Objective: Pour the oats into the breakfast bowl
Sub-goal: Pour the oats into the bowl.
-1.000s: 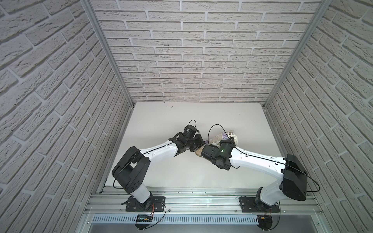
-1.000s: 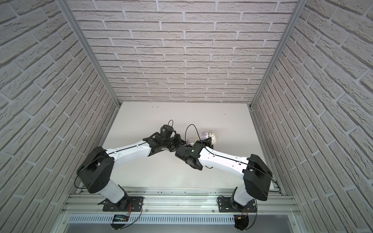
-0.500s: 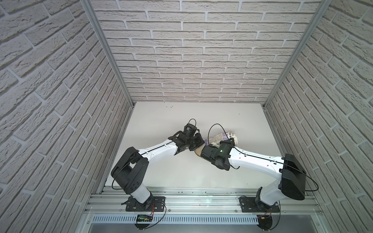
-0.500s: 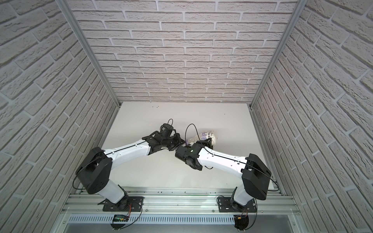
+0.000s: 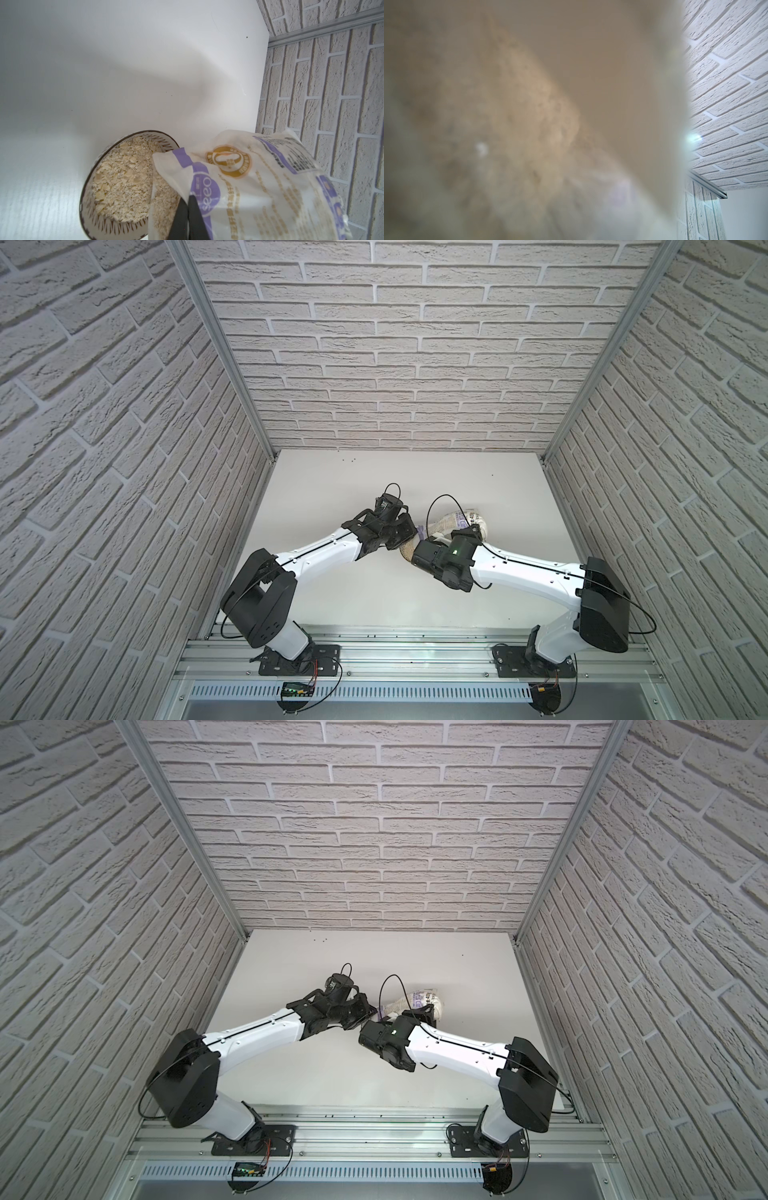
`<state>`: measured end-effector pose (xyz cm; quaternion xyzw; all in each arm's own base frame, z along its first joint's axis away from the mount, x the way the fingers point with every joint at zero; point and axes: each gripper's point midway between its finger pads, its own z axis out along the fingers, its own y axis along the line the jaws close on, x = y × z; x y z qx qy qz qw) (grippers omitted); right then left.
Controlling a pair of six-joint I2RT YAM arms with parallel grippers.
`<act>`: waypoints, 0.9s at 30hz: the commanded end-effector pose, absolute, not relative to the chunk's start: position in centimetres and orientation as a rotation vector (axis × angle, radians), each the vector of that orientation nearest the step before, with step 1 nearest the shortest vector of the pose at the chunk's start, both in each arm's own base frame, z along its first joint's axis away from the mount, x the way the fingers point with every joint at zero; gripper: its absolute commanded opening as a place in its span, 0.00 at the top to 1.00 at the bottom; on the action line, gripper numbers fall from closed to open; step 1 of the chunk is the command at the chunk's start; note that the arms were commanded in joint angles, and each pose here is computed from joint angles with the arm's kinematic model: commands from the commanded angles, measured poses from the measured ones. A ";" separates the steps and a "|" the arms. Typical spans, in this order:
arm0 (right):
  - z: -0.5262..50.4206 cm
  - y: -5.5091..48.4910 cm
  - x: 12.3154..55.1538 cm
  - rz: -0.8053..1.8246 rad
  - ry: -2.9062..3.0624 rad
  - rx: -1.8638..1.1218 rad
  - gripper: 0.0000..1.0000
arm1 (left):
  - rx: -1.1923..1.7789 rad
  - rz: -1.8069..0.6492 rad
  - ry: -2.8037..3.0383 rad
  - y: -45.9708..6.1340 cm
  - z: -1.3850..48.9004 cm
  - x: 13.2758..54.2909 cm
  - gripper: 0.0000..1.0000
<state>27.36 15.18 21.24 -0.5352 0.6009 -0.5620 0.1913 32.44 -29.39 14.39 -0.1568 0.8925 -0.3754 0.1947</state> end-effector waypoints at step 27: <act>24.7 14.3 27.3 -1.593 1.656 -1.235 0.96 | -0.491 -0.907 2.569 -27.9 11.2 32.6 1.00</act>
